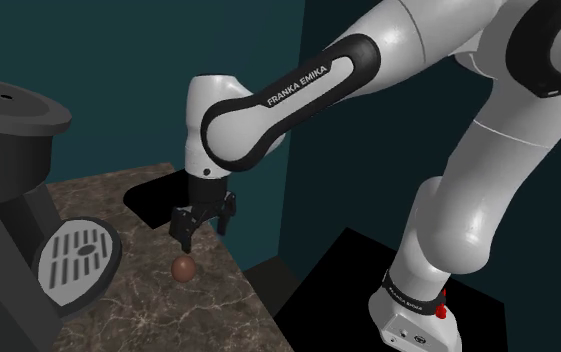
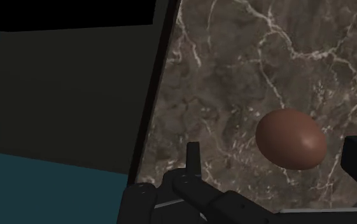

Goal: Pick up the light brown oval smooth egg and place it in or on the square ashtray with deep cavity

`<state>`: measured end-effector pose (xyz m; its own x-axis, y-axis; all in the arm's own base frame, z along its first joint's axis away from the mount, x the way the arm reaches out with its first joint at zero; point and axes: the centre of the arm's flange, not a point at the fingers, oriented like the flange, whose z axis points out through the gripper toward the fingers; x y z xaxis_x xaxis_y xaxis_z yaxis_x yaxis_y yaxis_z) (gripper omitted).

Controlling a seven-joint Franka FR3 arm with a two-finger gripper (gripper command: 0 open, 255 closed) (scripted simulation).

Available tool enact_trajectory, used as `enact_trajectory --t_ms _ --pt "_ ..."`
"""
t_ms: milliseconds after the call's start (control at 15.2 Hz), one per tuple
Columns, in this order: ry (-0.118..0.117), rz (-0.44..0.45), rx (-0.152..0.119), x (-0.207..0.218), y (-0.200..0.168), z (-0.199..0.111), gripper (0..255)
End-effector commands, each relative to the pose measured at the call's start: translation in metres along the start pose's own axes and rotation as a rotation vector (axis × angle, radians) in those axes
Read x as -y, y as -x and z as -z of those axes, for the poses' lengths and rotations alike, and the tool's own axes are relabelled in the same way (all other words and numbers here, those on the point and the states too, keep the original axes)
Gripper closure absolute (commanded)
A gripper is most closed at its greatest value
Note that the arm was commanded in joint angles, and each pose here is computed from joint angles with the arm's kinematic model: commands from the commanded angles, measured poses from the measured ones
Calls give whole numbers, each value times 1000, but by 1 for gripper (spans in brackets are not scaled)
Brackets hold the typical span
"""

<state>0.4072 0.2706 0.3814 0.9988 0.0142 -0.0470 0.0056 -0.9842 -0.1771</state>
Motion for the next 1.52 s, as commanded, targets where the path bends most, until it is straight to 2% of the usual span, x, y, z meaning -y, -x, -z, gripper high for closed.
enact_trajectory --t_ms 0,66,594,1122,1188,1452 --pt "-25 2 -4 19 -11 -12 0" --pt "-36 3 -5 28 -16 -19 0" --pt "-37 3 -6 30 -16 -59 0" --pt "-37 3 -6 30 -16 -59 0" --pt "-37 3 -6 30 -16 -59 255" --pt "-37 3 -6 30 -16 -59 255"
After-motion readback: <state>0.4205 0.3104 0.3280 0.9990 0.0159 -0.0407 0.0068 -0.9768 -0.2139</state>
